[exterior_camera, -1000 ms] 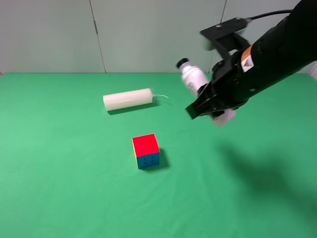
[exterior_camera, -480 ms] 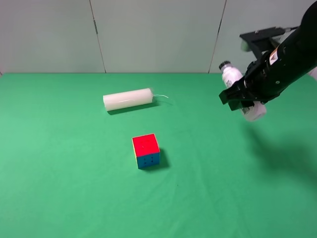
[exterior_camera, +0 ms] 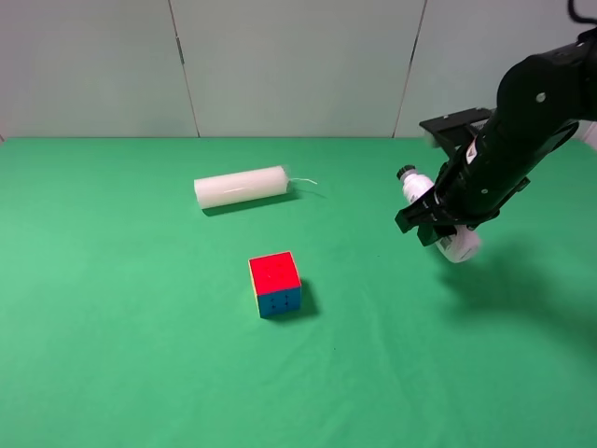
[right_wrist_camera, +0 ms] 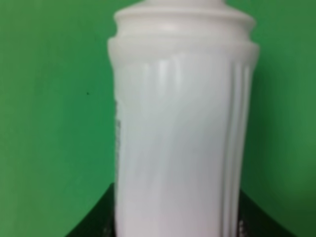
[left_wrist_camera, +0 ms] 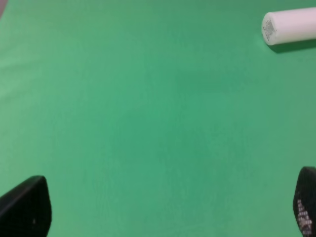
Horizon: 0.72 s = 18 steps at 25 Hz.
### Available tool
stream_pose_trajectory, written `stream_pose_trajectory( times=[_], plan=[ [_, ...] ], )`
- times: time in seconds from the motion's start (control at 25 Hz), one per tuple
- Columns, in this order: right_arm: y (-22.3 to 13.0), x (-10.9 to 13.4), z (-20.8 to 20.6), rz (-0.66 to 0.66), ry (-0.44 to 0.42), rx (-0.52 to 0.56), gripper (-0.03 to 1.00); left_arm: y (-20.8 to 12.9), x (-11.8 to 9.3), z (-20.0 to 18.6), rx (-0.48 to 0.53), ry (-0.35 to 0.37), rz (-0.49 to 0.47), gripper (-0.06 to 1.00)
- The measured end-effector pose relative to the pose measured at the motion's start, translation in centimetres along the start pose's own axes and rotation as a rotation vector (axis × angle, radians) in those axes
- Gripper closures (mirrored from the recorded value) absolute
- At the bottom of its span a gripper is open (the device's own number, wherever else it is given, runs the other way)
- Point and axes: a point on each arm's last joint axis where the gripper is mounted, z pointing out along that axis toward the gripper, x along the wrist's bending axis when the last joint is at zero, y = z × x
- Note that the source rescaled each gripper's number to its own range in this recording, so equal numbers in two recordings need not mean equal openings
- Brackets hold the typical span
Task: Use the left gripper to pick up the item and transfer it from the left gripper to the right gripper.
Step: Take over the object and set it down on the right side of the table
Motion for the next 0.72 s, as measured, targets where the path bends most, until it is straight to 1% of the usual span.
stream_pose_trajectory(
  times=[0.28,0.48,0.72],
  plan=[
    [-0.2,0.2,2.9,-0.005,0.004,0.062,0.97,0.0,0.0,0.0,0.0,0.0,0.0,-0.03],
    [-0.2,0.2,4.2,-0.008,0.007,0.067,0.97,0.0,0.0,0.0,-0.001,0.0,0.0,-0.02],
    [-0.1,0.4,4.7,0.007,0.017,0.058,0.97,0.0,0.0,0.0,-0.001,0.0,0.0,-0.02]
  ],
)
